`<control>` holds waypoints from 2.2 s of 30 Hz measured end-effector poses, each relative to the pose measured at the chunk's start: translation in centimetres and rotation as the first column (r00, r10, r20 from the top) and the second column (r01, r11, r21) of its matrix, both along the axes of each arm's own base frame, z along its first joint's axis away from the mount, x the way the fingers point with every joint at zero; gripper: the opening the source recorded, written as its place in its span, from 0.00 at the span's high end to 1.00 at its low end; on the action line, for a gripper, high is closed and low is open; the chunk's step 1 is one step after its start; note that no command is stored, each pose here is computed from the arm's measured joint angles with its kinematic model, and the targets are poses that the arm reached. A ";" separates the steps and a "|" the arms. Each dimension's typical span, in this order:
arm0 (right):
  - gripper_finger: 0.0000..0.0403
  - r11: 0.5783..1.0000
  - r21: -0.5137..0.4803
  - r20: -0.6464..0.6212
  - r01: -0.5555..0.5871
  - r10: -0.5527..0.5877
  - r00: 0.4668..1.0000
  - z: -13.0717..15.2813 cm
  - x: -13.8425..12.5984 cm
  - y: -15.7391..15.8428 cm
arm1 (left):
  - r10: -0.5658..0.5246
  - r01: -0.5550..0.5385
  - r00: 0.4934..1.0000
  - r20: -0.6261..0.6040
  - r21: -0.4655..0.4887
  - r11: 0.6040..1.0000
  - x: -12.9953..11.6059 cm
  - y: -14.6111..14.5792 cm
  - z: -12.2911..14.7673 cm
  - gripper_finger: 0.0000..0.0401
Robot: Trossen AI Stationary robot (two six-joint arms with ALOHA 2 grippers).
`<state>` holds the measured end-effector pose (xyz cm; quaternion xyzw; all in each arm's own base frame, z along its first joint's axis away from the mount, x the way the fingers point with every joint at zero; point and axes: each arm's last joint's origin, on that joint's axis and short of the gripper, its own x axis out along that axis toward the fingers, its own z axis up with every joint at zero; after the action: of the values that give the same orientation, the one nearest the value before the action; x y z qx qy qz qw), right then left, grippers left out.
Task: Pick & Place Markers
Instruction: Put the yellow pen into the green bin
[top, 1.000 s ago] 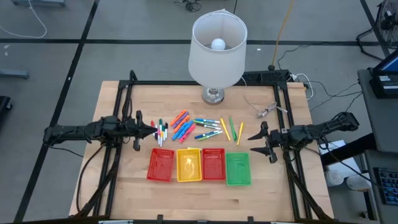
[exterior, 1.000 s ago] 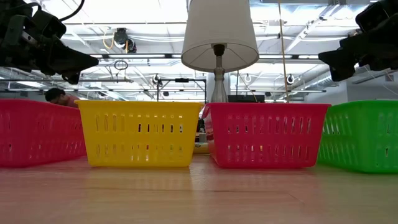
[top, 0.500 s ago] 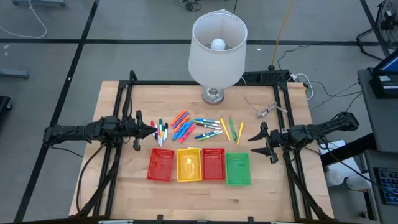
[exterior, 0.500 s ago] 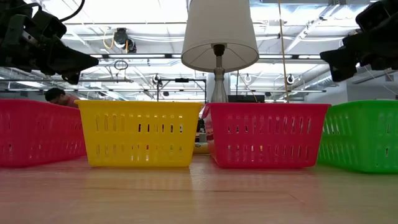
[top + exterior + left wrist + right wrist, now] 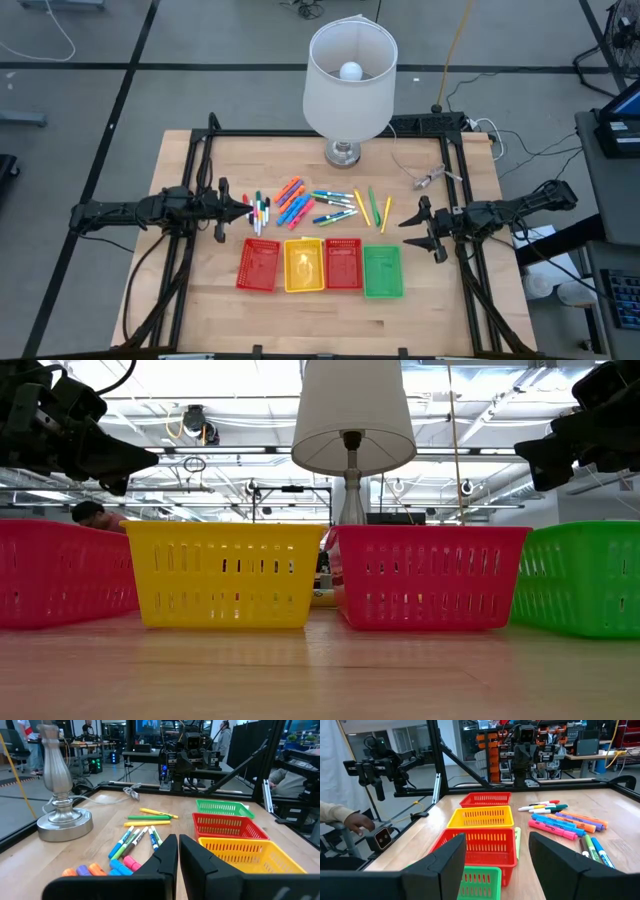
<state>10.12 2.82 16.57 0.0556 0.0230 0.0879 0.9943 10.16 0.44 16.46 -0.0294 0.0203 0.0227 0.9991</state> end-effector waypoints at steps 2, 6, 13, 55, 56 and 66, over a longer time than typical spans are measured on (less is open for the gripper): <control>0.48 1.000 0.000 0.000 0.000 0.000 1.000 0.0 0.0 0.0 | 0.000 0.000 1.000 0.000 0.000 1.000 0.0 0.0 0.0 0.95; 0.48 1.000 0.000 0.000 0.000 0.000 1.000 0.0 0.0 0.0 | 0.000 0.000 1.000 0.000 0.000 1.000 0.0 0.0 0.0 0.95; 0.48 1.000 0.011 -0.002 0.001 -0.001 1.000 0.0 0.0 0.0 | 0.000 0.000 1.000 0.000 -0.001 1.000 0.0 0.0 0.0 0.95; 0.48 0.998 0.061 -0.007 0.008 -0.007 1.000 0.0 0.0 0.0 | 0.001 -0.001 1.000 0.000 -0.002 1.000 0.0 0.0 0.0 0.95; 0.48 0.997 0.075 -0.010 0.014 -0.013 1.000 0.0 0.0 0.0 | 0.001 -0.001 1.000 0.000 -0.002 1.000 0.0 0.0 0.0 0.95; 0.48 0.937 0.044 -0.080 0.346 -0.342 0.937 -0.3 1.2 -0.6 | 0.000 0.000 1.000 0.000 -0.002 1.000 0.0 0.0 0.0 0.95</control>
<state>11.34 2.21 16.30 0.0905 0.0455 -0.0885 0.9909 10.16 0.43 16.44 -0.0304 0.0206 0.0227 0.9991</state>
